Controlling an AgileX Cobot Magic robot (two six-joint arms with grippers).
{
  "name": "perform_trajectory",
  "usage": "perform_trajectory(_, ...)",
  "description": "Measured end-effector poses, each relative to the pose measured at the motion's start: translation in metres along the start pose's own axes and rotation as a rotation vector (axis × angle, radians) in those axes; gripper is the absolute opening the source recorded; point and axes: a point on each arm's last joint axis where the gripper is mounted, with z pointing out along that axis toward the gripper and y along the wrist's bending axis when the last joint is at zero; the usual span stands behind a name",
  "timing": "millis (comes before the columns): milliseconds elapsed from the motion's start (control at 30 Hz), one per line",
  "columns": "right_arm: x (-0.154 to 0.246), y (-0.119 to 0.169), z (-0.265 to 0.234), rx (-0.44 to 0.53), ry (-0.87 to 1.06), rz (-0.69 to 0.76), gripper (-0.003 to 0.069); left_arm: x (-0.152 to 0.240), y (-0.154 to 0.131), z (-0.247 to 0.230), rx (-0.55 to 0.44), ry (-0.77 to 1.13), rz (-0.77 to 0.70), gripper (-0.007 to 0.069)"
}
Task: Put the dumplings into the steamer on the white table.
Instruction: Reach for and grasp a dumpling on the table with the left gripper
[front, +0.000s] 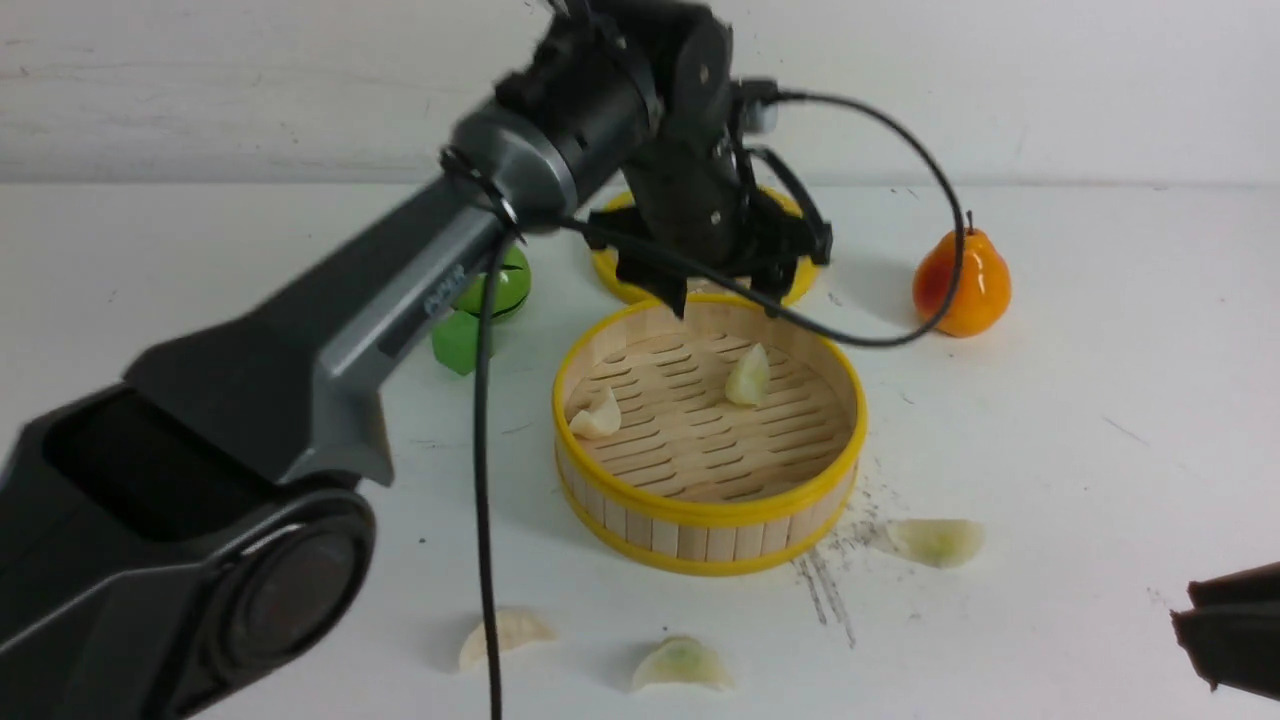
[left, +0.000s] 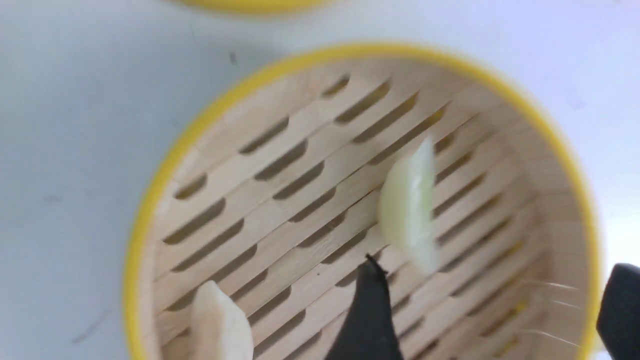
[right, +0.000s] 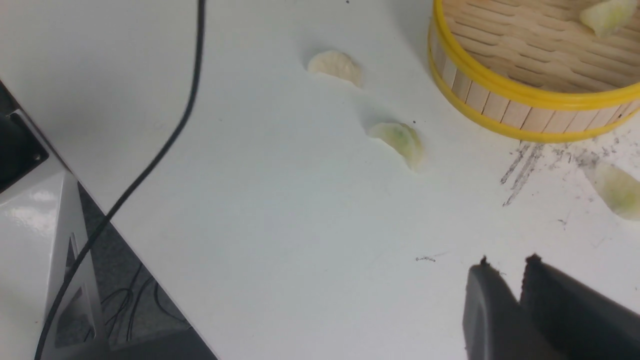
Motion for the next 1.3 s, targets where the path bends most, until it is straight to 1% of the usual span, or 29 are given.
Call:
perform_trajectory(133, 0.0, 0.0, 0.0, 0.001, 0.0, 0.0, 0.0104, -0.014, -0.005, -0.086, 0.047, -0.139, 0.057, 0.0558)
perform_trajectory(167, 0.0, 0.0, 0.0, 0.001, 0.0, 0.0, 0.0104, -0.014, -0.005, -0.088, 0.047, -0.14, 0.062, 0.0558)
perform_trajectory(200, 0.0, 0.0, 0.0, 0.001, 0.0, 0.0, 0.0104, -0.013, -0.004, -0.115, 0.049, -0.173, 0.08, 0.0558)
perform_trajectory(233, 0.0, 0.0, 0.0, 0.001, 0.0, 0.0, 0.0104, -0.01, -0.003, -0.131, 0.046, -0.184, 0.094, 0.0558)
perform_trajectory(267, 0.0, 0.0, 0.0, 0.001, 0.0, 0.0, 0.0105, -0.008, -0.002, -0.137, 0.041, -0.187, 0.1, 0.0558)
perform_trajectory(300, 0.0, 0.0, 0.0, 0.001, 0.0, 0.0, 0.0106, 0.001, 0.003, -0.156, 0.016, -0.185, 0.123, 0.0559)
perform_trajectory(333, 0.0, 0.0, 0.0, 0.001, 0.0, 0.0, 0.0107, 0.008, 0.007, -0.164, -0.008, -0.174, 0.133, 0.0559)
perform_trajectory(400, 0.0, 0.0, 0.0, 0.001, 0.0, 0.0, 0.011, 0.03, 0.019, -0.171, -0.07, -0.115, 0.151, 0.0559)
perform_trajectory(433, 0.0, 0.0, 0.0, 0.001, 0.0, 0.0, 0.011, 0.031, 0.019, -0.17, -0.071, -0.107, 0.152, 0.0559)
perform_trajectory(467, 0.0, 0.0, 0.0, 0.001, 0.0, 0.0, 0.0111, 0.045, 0.026, -0.174, -0.102, -0.073, 0.163, 0.0559)
perform_trajectory(533, 0.0, 0.0, 0.0, 0.001, -0.001, 0.0, 0.0113, 0.071, 0.036, -0.166, -0.139, 0.023, 0.197, 0.0559)
perform_trajectory(633, -0.001, 0.0, 0.0, 0.004, -0.006, 0.0, 0.0114, 0.111, 0.049, -0.141, -0.164, 0.194, 0.302, 0.0556)
perform_trajectory(700, -0.001, -0.001, 0.0, 0.007, -0.013, 0.0, 0.0114, 0.136, 0.056, -0.118, -0.164, 0.298, 0.387, 0.0549)
perform_trajectory(800, -0.002, -0.001, 0.0, 0.011, -0.02, 0.0, 0.0114, 0.165, 0.064, -0.084, -0.134, 0.365, 0.484, 0.0534)
perform_trajectory(967, -0.002, -0.001, 0.0, 0.011, -0.02, 0.0, 0.0114, 0.18, 0.067, -0.044, -0.104, 0.361, 0.538, 0.0505)
perform_trajectory(1133, -0.001, -0.001, 0.0, 0.008, -0.016, 0.0, 0.0114, 0.184, 0.068, -0.004, -0.094, 0.361, 0.55, 0.0467)
perform_trajectory(1300, -0.001, 0.0, 0.0, 0.004, -0.009, 0.0, 0.0118, 0.195, 0.071, 0.029, -0.091, 0.416, 0.552, 0.0426)
